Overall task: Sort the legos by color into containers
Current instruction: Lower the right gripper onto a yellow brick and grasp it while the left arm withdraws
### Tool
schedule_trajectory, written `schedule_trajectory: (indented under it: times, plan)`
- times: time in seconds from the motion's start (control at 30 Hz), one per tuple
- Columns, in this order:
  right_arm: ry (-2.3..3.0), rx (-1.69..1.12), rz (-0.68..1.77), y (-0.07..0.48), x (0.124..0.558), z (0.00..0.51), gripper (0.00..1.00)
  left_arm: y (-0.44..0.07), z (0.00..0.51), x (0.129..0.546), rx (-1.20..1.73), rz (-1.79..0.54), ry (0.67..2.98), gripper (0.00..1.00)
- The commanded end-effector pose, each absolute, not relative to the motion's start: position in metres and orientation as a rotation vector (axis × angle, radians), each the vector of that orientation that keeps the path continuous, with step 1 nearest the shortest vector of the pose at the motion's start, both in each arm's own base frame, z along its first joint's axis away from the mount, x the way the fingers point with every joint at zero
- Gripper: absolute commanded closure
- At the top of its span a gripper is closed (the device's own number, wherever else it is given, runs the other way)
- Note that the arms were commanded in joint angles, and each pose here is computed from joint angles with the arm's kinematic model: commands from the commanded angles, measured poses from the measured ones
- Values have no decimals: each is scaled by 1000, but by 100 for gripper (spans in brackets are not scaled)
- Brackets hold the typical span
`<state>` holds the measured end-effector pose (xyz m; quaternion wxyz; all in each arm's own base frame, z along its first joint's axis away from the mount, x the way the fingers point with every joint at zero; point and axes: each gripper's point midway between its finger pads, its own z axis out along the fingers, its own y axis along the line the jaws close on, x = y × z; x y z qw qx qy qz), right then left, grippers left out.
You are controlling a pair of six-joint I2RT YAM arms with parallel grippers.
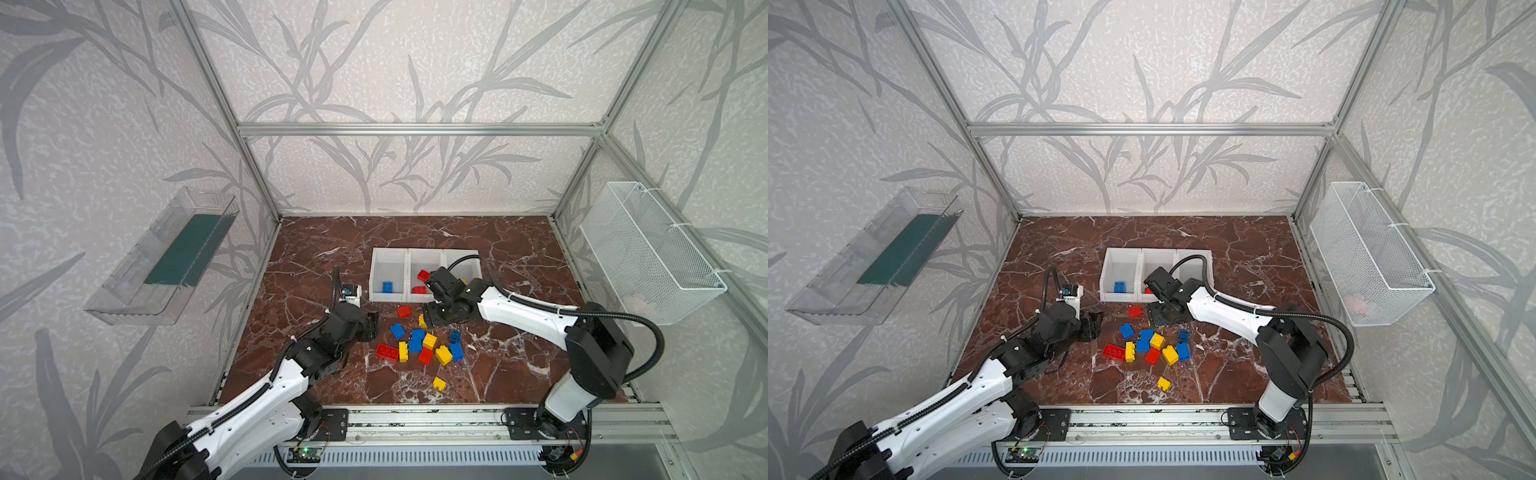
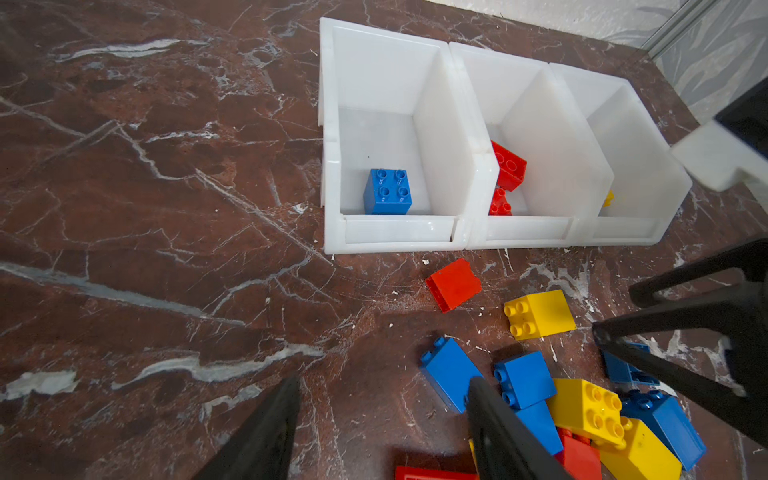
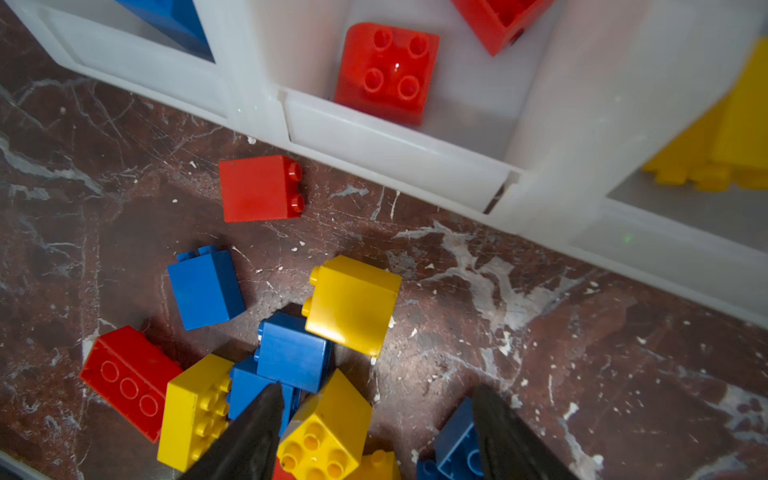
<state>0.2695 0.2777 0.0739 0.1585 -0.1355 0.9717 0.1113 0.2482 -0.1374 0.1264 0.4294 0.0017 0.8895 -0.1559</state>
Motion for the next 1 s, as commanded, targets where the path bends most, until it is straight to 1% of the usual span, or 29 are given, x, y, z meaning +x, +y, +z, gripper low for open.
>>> schedule_trajectory:
  times: [0.0, 0.33, 0.53, 0.6, 0.97]
  plan:
    - [2790, -444, 318, 291, 272, 69, 27, -128, 121, 244, -81, -392, 2220, 34]
    - [2846, -471, 260, 300, 272, 40, 26, -130, 114, 241, -71, -398, 2245, 34]
    - [2852, -459, 214, 301, 278, 29, 28, -132, 111, 241, -61, -406, 2256, 33]
    - [2852, -461, 203, 302, 281, 27, 31, -133, 110, 241, -58, -405, 2261, 34]
    - [2838, -455, 202, 298, 279, 26, 54, -135, 111, 240, -49, -421, 2266, 34]
